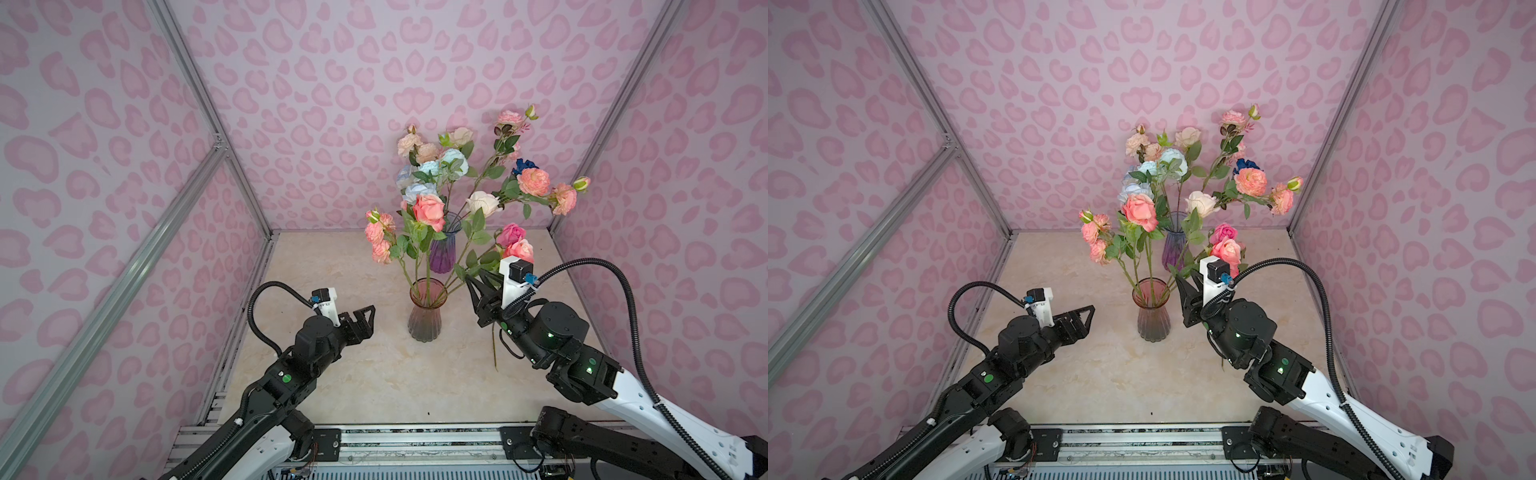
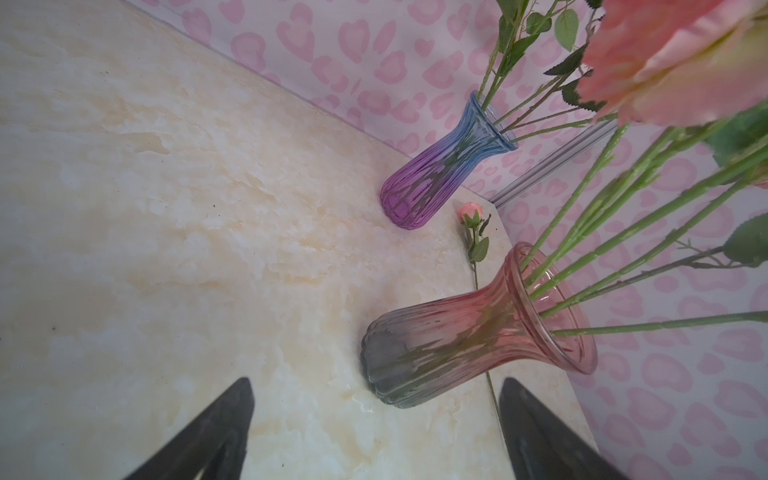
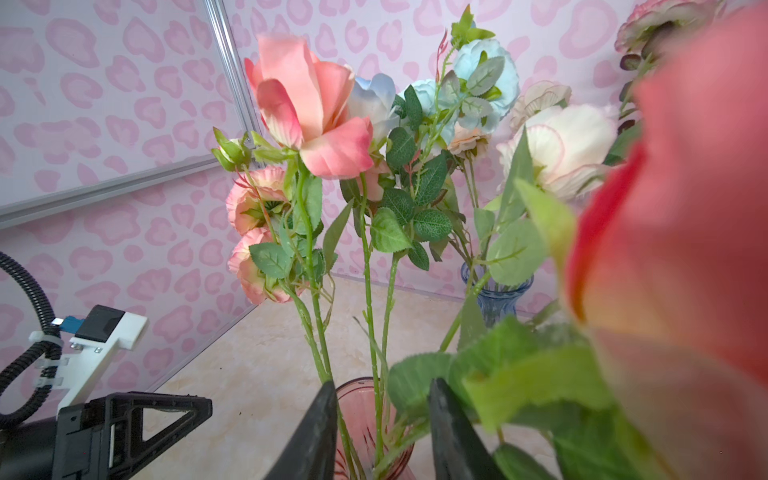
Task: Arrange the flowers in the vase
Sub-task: 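Open the right gripper to release the rose stem in the vase, then move the open right gripper back down to the loose roses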
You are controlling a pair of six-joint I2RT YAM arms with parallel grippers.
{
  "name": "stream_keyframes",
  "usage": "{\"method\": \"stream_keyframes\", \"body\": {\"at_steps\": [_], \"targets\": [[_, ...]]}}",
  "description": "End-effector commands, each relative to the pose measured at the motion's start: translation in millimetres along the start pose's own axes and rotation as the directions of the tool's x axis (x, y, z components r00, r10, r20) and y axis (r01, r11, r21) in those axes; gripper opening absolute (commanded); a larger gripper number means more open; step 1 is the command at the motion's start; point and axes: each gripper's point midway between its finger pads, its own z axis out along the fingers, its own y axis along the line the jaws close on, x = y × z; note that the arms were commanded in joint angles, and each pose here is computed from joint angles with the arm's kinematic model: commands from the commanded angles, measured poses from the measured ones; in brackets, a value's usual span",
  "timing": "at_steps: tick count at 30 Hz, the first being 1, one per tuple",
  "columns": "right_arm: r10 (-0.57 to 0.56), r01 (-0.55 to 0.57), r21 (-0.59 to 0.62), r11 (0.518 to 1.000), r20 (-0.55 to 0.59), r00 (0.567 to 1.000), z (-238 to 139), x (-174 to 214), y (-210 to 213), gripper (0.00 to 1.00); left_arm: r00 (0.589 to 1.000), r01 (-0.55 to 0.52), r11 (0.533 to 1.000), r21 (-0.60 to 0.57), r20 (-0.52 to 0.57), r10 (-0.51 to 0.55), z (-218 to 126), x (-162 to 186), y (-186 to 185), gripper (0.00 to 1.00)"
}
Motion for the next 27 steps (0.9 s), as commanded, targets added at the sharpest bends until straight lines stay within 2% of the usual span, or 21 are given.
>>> {"method": "stream_keyframes", "body": {"at_steps": [1,6,19,24,27], "targets": [[-0.001,0.002,0.022,1.000,-0.044,0.999,-4,13,-6,0.42,0.999,0.017,0.999,0.038,0.028,-0.018,-1,-10,-11,0.93],[-0.010,0.012,0.026,1.000,-0.085,0.996,-13,16,-10,0.47,1.000,0.012,0.999,0.044,0.024,-0.013,1,-11,-14,0.93],[0.032,-0.024,0.080,0.996,-0.093,0.995,-44,20,-34,0.46,1.000,0.017,0.998,0.053,0.019,-0.018,1,-11,-17,0.93],[0.043,-0.023,0.214,0.977,-0.091,0.995,-50,33,-62,0.42,1.000,0.019,0.998,0.052,0.023,-0.021,2,-12,-16,0.93],[0.105,-0.079,0.305,0.949,-0.073,0.992,-52,48,-87,0.44,0.999,0.027,0.999,0.046,0.019,-0.028,2,-11,-15,0.93]]}}
